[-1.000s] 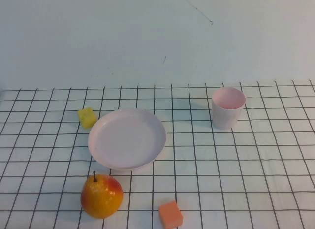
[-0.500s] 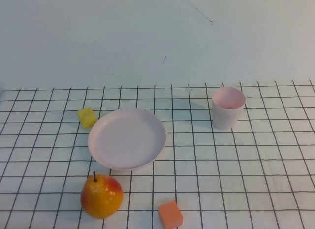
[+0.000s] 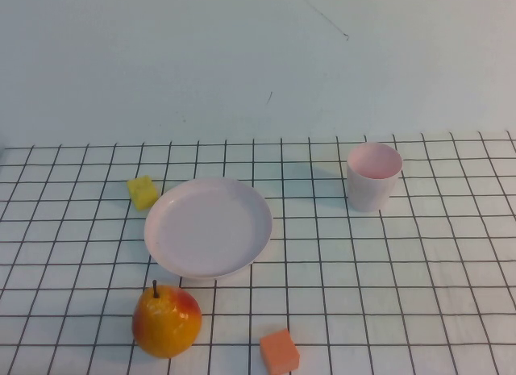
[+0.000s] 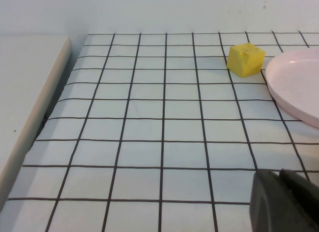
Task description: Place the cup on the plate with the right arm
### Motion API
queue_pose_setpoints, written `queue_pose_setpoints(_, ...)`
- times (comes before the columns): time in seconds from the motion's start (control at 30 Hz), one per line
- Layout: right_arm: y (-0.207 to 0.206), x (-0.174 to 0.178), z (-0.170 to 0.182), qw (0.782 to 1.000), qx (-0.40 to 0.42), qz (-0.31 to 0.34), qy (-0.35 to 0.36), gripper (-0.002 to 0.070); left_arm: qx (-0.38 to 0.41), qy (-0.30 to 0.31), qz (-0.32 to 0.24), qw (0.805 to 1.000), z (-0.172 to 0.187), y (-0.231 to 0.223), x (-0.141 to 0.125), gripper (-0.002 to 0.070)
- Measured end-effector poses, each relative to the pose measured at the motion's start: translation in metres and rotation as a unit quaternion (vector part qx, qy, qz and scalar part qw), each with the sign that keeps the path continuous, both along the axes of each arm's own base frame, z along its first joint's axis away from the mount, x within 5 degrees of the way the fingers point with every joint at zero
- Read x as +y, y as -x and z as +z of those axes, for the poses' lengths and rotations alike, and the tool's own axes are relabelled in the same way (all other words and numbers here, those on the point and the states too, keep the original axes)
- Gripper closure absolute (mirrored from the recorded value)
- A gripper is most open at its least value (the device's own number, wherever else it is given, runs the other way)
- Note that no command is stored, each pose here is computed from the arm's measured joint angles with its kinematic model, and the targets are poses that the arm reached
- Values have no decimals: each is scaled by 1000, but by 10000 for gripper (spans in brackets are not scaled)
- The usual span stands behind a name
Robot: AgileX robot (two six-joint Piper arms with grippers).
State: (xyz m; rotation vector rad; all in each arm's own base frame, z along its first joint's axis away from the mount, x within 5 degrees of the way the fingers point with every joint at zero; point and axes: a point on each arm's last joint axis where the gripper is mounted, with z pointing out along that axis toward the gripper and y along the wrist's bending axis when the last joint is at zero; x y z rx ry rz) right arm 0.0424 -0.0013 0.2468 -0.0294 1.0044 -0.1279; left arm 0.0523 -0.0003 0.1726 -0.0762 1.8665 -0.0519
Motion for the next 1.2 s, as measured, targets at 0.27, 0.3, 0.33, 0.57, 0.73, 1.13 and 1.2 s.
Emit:
queue_pose_setpoints(0.27,3,0,21,999,32,-10,9,678,0,0,0,1000,0,0,0,678)
queue_pose_setpoints(0.3,5,0,31,999,41,-12,12,678,0,0,0,1000,0,0,0,678)
queue_pose_setpoints(0.33,8,0,39,999,48,-13,14,678,0,0,0,1000,0,0,0,678)
queue_pose_setpoints(0.57,2,-1,103,984,177,-15,9,678,0,0,0,1000,0,0,0,678)
queue_pose_setpoints(0.73,-30,-3,140,957,289,-17,21,678,0,0,0,1000,0,0,0,678)
queue_pose_setpoints(1.13,-167,7,157,861,497,80,72,678,0,0,0,1000,0,0,0,678)
queue_pose_setpoints(1.2,-195,10,149,838,530,107,79,678,0,0,0,1000,0,0,0,678)
